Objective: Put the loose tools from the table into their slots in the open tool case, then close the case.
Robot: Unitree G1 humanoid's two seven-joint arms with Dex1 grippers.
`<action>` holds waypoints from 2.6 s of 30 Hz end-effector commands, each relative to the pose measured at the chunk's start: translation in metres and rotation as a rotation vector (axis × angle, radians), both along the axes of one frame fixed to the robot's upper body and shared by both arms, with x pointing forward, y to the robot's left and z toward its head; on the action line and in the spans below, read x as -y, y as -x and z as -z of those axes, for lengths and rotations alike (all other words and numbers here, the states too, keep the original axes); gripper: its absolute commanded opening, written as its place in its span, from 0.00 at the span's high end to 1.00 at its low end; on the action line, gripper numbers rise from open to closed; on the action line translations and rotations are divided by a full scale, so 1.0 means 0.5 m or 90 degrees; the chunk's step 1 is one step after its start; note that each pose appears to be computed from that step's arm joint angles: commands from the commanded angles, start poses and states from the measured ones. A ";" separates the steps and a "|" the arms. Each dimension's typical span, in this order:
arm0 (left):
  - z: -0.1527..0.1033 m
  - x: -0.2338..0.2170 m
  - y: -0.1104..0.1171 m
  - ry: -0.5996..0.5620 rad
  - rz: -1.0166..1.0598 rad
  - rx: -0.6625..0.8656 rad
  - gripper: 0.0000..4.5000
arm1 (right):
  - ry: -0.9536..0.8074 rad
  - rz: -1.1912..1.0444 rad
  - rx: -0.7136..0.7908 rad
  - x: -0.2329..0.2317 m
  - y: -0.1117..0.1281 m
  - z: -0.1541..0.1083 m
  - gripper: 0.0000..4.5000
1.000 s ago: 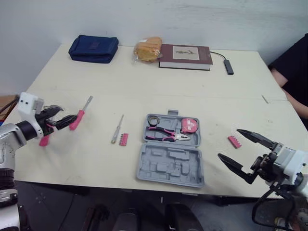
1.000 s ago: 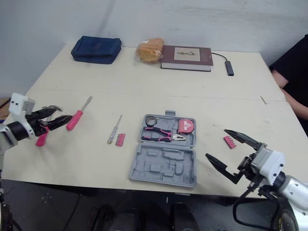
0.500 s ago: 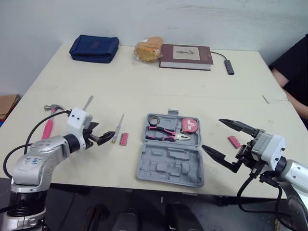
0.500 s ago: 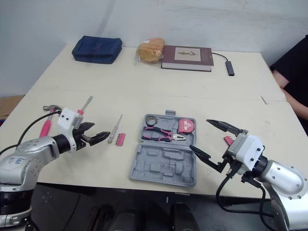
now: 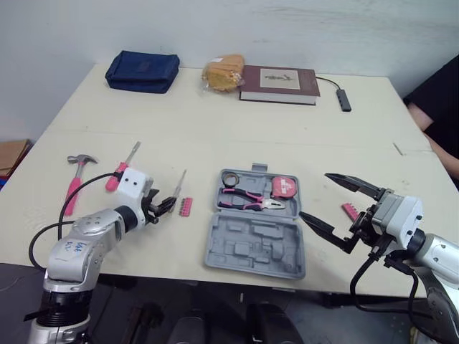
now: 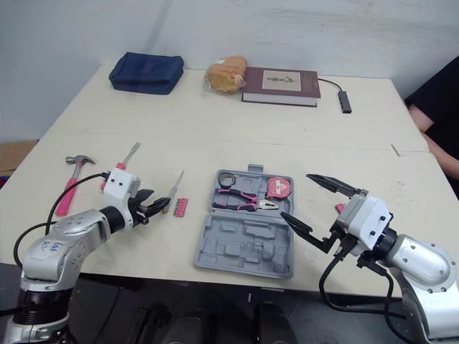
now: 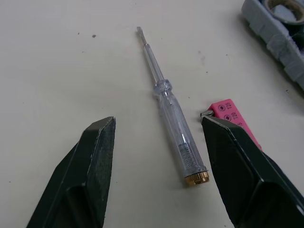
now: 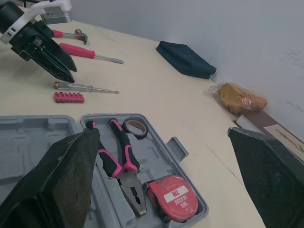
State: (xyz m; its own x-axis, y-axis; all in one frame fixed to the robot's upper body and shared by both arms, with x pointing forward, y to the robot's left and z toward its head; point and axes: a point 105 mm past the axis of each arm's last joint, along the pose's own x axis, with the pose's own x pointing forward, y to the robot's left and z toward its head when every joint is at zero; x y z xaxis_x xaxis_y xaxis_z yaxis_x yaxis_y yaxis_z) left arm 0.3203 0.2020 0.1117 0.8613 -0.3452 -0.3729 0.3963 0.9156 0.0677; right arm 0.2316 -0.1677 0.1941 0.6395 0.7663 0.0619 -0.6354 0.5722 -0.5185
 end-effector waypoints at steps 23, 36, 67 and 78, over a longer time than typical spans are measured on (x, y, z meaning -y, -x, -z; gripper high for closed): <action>0.060 0.020 -0.021 0.021 -0.053 -0.082 0.95 | -0.019 -0.032 0.017 -0.027 0.022 0.002 0.00; -0.147 0.122 -0.023 0.063 0.340 0.215 1.00 | 0.029 0.055 -0.002 0.044 0.058 0.016 0.00; -0.038 0.311 0.049 -0.310 0.756 0.046 1.00 | 0.040 0.123 -0.043 0.060 0.112 0.050 0.00; -0.032 0.310 0.049 -0.333 0.752 0.046 1.00 | 0.039 0.116 -0.041 0.056 0.106 0.048 0.00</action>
